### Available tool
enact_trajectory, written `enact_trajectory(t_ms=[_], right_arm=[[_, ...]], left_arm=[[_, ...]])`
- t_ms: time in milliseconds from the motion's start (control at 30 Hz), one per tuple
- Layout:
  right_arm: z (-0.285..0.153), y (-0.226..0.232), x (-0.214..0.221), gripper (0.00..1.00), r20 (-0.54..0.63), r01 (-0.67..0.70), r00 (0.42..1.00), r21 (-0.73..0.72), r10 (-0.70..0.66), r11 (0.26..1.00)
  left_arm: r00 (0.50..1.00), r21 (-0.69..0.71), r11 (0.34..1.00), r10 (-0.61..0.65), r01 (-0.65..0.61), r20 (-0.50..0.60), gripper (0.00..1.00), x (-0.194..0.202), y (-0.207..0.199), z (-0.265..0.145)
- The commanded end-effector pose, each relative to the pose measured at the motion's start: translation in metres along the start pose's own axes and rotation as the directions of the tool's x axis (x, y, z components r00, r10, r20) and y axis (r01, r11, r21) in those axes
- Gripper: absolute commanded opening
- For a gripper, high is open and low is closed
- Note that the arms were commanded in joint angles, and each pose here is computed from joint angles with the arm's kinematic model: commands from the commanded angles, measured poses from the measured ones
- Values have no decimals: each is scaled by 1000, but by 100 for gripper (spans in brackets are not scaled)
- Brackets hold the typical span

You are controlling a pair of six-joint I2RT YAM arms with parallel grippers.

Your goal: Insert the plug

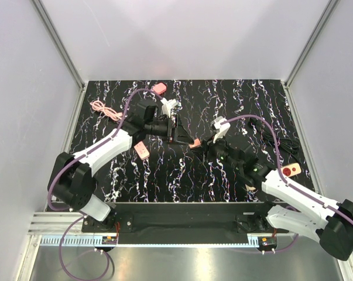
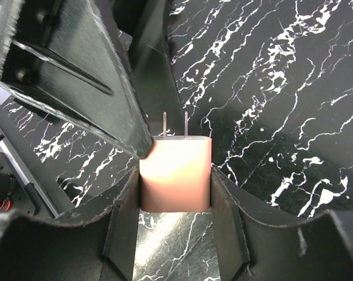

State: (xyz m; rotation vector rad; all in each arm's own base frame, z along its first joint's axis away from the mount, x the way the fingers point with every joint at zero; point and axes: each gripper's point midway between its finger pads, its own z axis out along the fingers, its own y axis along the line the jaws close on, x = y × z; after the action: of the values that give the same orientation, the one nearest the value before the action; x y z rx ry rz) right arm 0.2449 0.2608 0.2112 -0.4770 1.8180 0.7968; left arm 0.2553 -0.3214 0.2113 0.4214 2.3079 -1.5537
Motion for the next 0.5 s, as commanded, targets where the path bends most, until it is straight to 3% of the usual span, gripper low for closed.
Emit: enact_trajectory(t_ms=[0,167,300,333,367,433,467], right_arm=[[1,21,-37,6,93,8,996,-61,-2,998],[3,22,-38,8,100,9,995,-63,-3,998],[5,20,-31,11,83,9,997,-59,-4,998],[5,21,-31,13,81,9,997,-63,-4,998],[6,20,-30,19,79,6,997,-61,-1,998],[5,20,-30,27,77,-5,997,-60,10,998],[3,21,-31,39,82,-10,996,-62,16,998]], left_arm=[[1000,82,996,27,-26,-16,74,-6,-21,1],[997,138,990,44,-35,-61,57,4,-29,7],[995,155,988,35,-21,-89,25,10,-29,11],[995,160,987,37,-22,-90,12,10,-30,11],[995,162,987,33,-18,-93,2,10,-30,12],[995,166,986,31,-14,-97,0,10,-29,12],[995,168,986,35,-18,-94,0,10,-31,12]])
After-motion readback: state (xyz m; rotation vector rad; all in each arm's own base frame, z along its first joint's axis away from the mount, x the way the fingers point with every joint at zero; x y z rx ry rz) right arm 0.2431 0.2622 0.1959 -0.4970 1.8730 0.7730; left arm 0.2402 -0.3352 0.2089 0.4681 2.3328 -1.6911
